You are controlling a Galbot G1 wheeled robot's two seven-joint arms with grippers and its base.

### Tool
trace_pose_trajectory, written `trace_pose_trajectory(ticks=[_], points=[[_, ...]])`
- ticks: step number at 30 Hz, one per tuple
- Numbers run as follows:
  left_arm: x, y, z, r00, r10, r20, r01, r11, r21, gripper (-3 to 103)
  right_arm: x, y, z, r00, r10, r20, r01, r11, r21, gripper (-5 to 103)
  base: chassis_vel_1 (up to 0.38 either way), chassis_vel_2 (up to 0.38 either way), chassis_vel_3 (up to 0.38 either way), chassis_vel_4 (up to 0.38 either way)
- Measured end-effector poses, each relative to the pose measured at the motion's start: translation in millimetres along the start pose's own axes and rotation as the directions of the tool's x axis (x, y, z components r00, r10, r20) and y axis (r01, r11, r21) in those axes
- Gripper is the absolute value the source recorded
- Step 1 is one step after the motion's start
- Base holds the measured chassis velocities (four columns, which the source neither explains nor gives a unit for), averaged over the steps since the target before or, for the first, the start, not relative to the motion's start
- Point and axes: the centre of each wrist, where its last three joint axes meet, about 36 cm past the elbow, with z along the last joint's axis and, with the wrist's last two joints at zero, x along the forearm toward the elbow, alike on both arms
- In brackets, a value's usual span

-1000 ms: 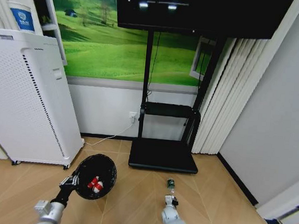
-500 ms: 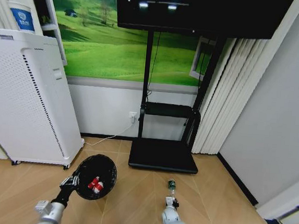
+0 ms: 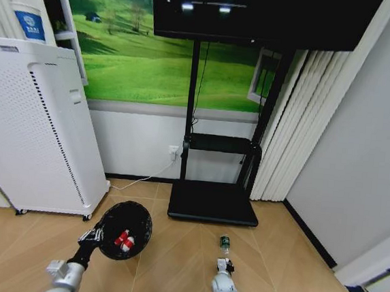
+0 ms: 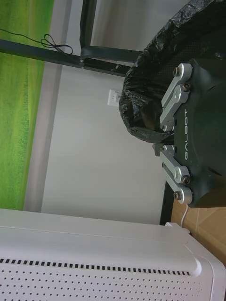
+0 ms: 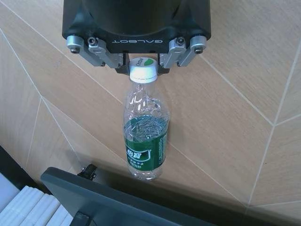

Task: Pick up the trash bin and place the garbage on the floor into it.

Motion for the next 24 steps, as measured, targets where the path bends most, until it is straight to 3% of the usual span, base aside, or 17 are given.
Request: trace_pose_trajectory(ticks=[17,20,21,24], points=[[-2,3.5,3,1.0,-0.005,-0.013,0.005,1.0,-0.002,7,2,-9,3,0.999,0.025,0.041,-0.024,0.999,-0.026,28,0.0,0.0,0.0,0.0],[-6,6.7,6,1.0,-0.006,-0.021,0.005,1.0,-0.008,7,5,-15,-1,0.995,0.031,0.095,-0.027,0.998,-0.048,28,0.0,0.0,0.0,0.0],[-11,9.1,7,1.0,-0.004,-0.025,0.003,1.0,-0.012,7,7,-21,-4,0.981,0.023,0.193,-0.009,0.997,-0.071,28,0.0,0.0,0.0,0.0],[-14,10.0,7,1.0,-0.001,-0.028,0.001,1.0,-0.013,7,9,-26,-4,0.964,0.013,0.266,0.005,0.998,-0.068,28,0.0,0.0,0.0,0.0]])
